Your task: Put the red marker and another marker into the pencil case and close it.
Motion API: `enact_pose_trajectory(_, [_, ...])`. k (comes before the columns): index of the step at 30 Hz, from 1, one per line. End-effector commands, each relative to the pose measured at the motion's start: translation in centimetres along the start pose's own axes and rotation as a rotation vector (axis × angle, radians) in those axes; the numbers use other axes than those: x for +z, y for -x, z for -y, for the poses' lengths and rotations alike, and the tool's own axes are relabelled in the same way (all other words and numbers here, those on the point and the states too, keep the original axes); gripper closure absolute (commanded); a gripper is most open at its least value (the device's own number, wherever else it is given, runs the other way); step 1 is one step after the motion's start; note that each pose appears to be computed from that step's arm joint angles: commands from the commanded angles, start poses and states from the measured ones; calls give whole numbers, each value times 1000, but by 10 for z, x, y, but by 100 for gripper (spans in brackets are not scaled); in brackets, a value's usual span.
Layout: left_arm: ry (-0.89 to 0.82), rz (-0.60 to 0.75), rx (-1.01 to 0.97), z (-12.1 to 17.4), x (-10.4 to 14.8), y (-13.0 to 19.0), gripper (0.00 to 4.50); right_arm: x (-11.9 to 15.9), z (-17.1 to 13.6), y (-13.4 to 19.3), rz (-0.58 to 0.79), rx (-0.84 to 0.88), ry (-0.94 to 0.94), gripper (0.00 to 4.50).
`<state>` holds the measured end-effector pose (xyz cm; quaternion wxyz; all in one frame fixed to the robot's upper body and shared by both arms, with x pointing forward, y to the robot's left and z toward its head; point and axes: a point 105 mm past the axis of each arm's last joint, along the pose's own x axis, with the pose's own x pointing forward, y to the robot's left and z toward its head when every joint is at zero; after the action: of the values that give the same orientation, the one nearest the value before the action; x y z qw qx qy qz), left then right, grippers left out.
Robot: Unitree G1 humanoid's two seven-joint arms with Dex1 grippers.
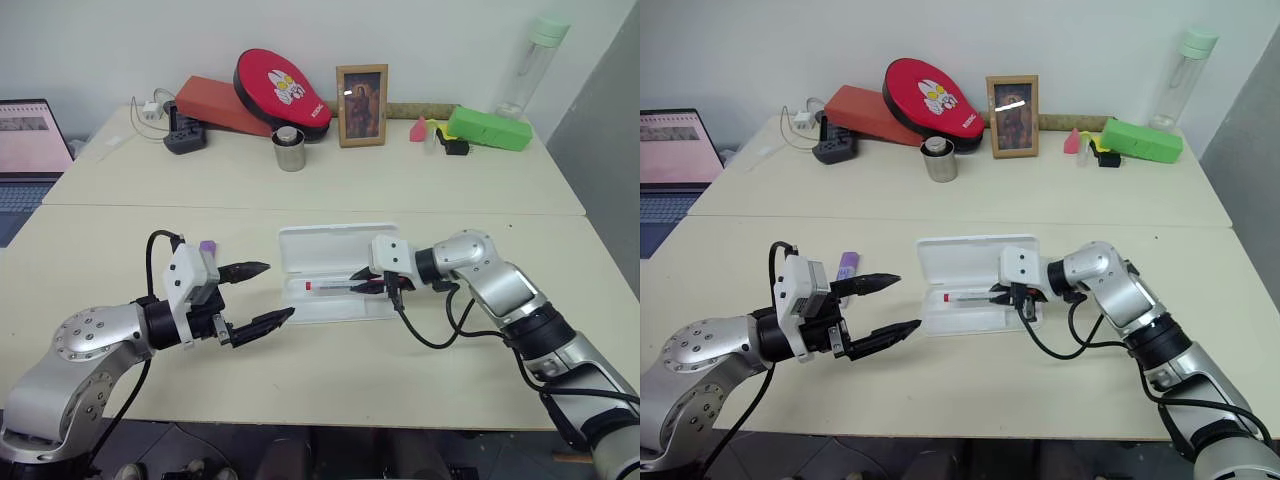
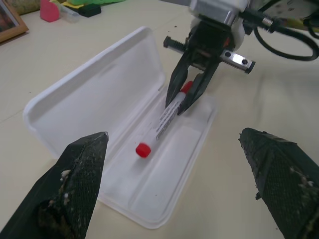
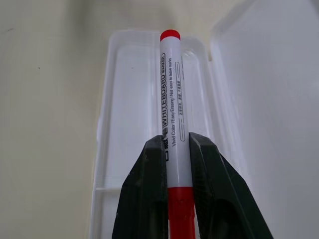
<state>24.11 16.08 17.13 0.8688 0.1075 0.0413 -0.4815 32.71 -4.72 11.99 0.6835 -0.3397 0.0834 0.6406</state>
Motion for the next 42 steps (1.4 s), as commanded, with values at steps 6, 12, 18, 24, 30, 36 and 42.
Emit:
enact_pose_trajectory(6, [-38,30,22,1,15,3,0,8,14,-5,12,-16,63,420])
enact_pose_trajectory(12, [-42,34,35,-4,17,3,0,9,16,-7,17,-19,70,420])
enact_pose_trajectory(18, [-45,40,36,-5,19,2,0,13,18,-5,33,-30,76,347])
enact_pose_trajectory(24, [-34,32,45,-6,15,1,0,37,21,4,121,-34,79,214])
enact_pose_trajectory(30, [45,43,131,-18,9,9,0,63,8,18,224,9,73,68])
enact_pose_trajectory(36, [157,70,344,-47,-2,26,0,100,-11,45,402,50,-8,1])
enact_pose_trajectory(42, [196,33,846,-112,-26,60,0,100,-5,52,409,-15,-79,1])
